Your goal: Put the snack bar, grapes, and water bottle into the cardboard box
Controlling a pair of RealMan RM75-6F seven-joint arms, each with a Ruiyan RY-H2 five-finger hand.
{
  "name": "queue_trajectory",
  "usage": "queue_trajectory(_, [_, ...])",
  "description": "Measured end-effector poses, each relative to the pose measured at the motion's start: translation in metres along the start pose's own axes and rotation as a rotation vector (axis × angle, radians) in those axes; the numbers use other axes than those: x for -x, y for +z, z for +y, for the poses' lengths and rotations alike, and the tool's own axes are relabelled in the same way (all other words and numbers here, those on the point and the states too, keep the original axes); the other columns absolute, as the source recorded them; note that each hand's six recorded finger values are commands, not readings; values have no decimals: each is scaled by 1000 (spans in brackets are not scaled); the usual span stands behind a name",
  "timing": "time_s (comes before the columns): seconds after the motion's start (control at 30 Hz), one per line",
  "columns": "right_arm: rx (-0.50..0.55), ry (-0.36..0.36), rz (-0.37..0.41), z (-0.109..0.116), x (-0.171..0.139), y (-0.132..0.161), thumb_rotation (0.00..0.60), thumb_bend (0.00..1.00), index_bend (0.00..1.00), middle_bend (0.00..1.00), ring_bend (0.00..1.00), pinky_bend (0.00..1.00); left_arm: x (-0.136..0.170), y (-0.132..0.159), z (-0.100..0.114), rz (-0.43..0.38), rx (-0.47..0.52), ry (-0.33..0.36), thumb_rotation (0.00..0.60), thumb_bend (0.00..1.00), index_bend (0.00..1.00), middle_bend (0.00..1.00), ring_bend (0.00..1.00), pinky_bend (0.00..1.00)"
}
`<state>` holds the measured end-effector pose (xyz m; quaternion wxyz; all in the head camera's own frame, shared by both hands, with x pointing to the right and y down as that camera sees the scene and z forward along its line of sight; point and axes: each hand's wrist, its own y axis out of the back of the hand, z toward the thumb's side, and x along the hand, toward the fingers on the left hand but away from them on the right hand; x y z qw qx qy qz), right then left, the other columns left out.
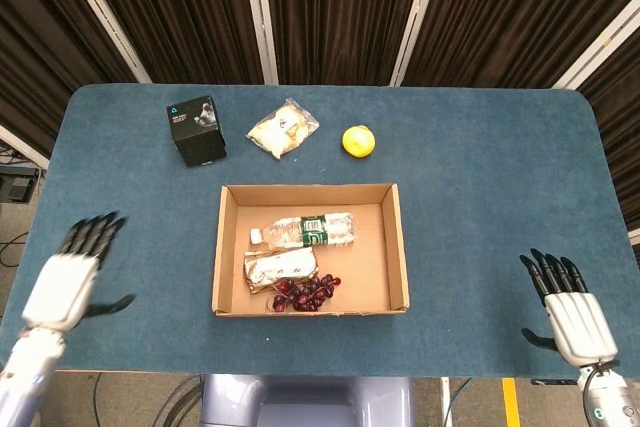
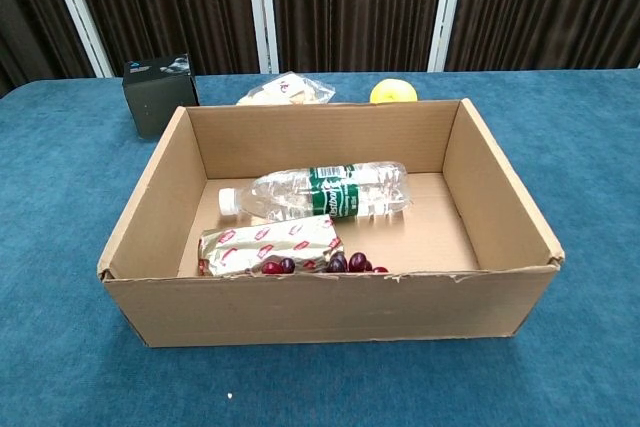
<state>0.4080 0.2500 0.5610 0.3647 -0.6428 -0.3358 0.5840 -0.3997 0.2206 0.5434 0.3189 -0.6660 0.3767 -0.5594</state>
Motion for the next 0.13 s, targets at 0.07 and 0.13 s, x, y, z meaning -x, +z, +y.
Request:
queue_trajectory(0.07, [-8, -31, 28, 3, -2, 6, 600, 10, 0, 0, 0, 0, 20, -18, -8, 56, -3, -3, 600, 0, 0, 0, 0, 0])
queue_trajectory(0.13, [-15, -47, 46, 2, -5, 9, 600, 10, 0, 0, 0, 0, 34, -31, -14, 94, 0, 18, 600, 0, 0, 0, 0, 0])
